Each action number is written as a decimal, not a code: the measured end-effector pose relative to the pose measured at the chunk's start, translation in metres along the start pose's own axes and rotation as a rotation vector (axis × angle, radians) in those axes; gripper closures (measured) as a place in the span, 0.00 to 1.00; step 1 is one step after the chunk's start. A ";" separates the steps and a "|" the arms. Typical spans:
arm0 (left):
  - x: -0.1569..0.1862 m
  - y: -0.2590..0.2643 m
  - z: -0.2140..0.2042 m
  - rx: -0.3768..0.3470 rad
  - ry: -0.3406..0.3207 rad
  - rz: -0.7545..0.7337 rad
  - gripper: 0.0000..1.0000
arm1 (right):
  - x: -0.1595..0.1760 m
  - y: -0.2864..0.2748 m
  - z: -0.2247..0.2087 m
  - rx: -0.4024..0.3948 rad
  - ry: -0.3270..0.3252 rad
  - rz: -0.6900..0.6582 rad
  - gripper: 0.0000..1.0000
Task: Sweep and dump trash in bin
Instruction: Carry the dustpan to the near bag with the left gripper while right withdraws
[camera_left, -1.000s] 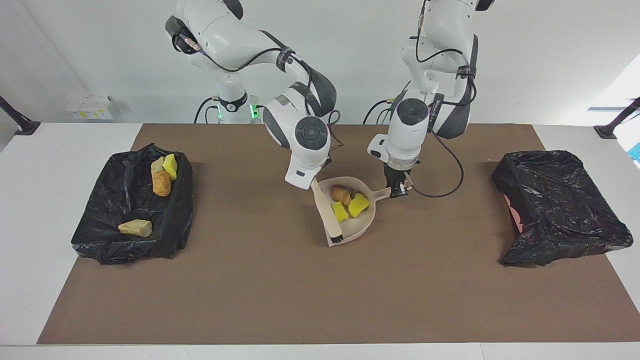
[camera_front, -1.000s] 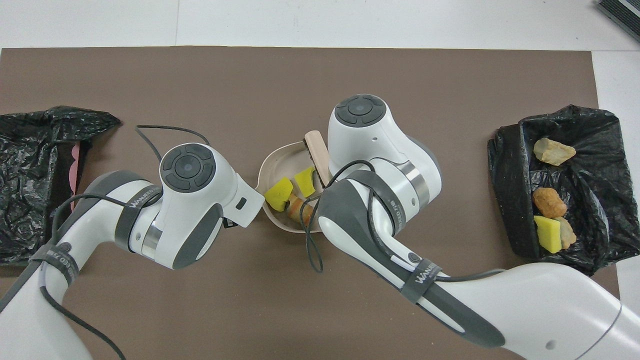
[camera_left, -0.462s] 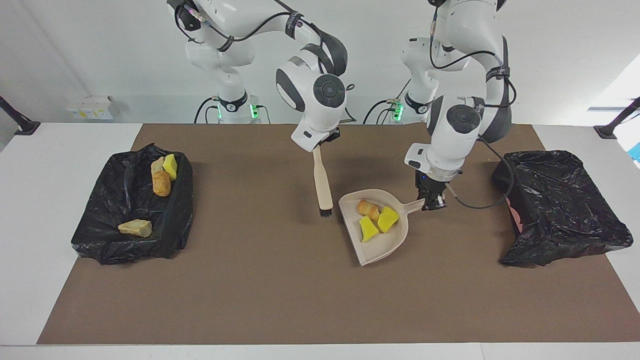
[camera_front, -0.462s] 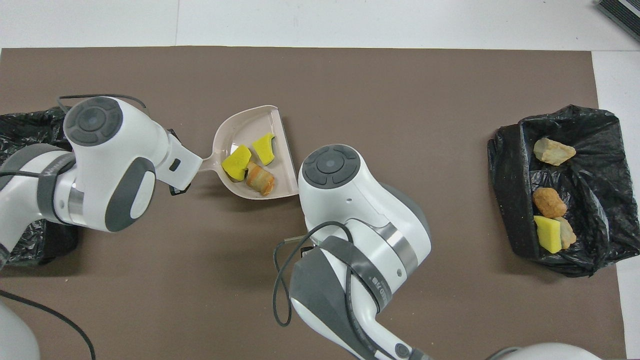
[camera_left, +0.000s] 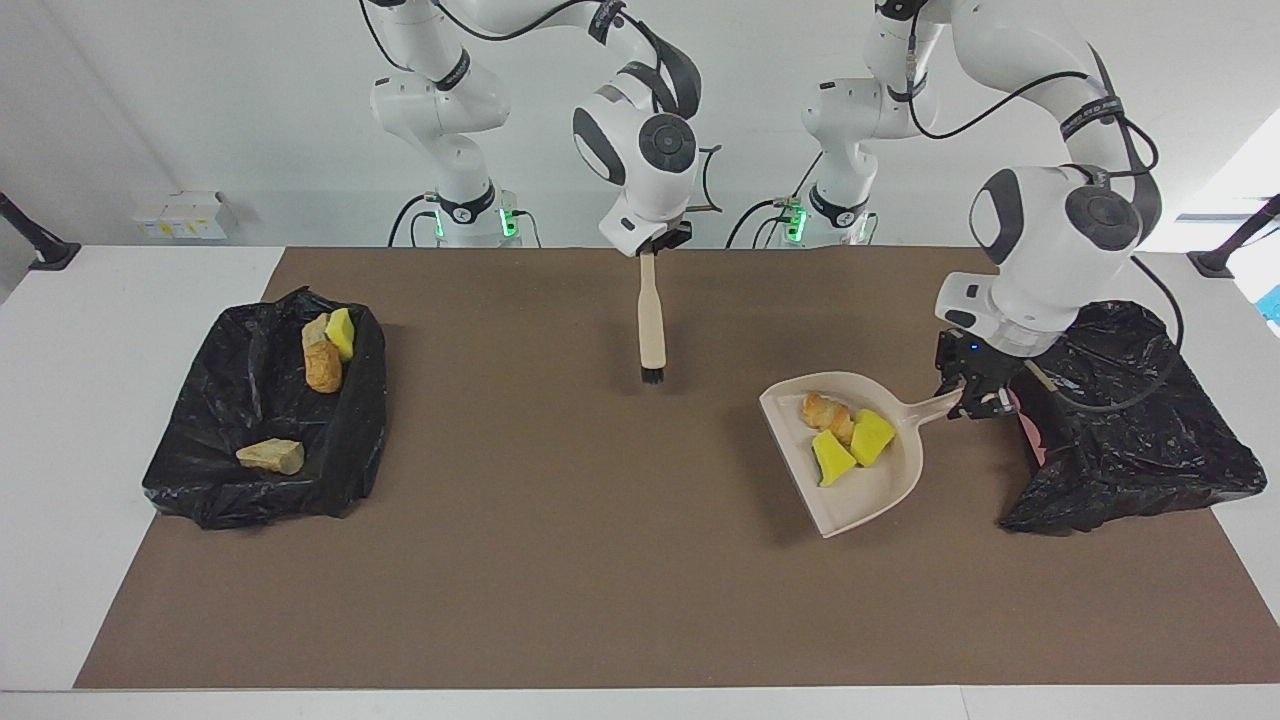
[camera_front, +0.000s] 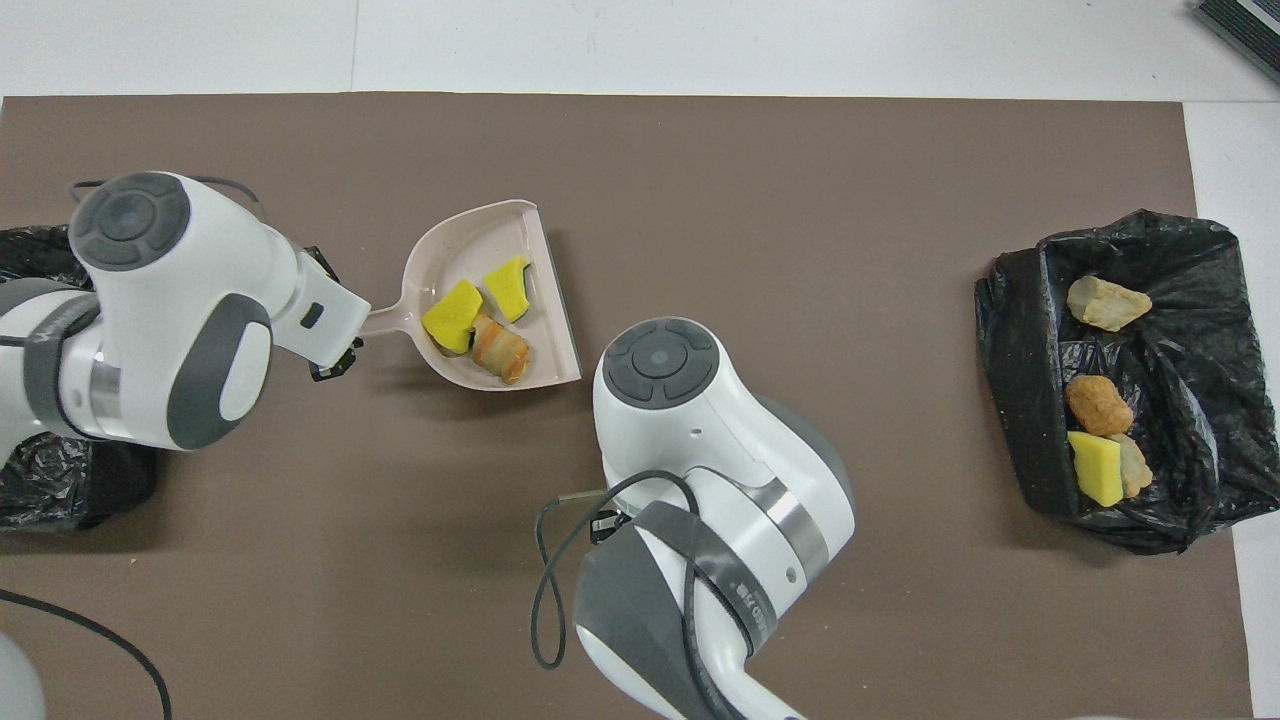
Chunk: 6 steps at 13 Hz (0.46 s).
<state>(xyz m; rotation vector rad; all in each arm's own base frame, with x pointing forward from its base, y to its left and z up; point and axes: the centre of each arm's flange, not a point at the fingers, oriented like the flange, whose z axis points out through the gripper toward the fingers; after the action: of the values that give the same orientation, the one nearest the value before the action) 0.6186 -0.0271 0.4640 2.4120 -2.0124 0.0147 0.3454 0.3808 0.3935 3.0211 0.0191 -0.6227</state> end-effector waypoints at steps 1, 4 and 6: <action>-0.020 -0.006 -0.011 0.000 0.001 0.014 0.69 | -0.015 0.003 0.012 -0.010 0.009 0.007 0.74; -0.094 -0.017 -0.029 0.004 0.003 0.052 0.69 | -0.054 0.014 0.041 -0.037 0.038 0.013 0.74; -0.149 -0.018 -0.035 -0.004 0.019 0.064 0.69 | -0.063 0.024 0.052 -0.018 0.049 0.005 0.74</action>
<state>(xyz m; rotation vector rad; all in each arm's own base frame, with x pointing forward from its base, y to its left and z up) 0.6099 0.1231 0.4984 2.3348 -2.0787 0.0329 0.2676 0.3542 0.3715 3.0176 0.0191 -0.5449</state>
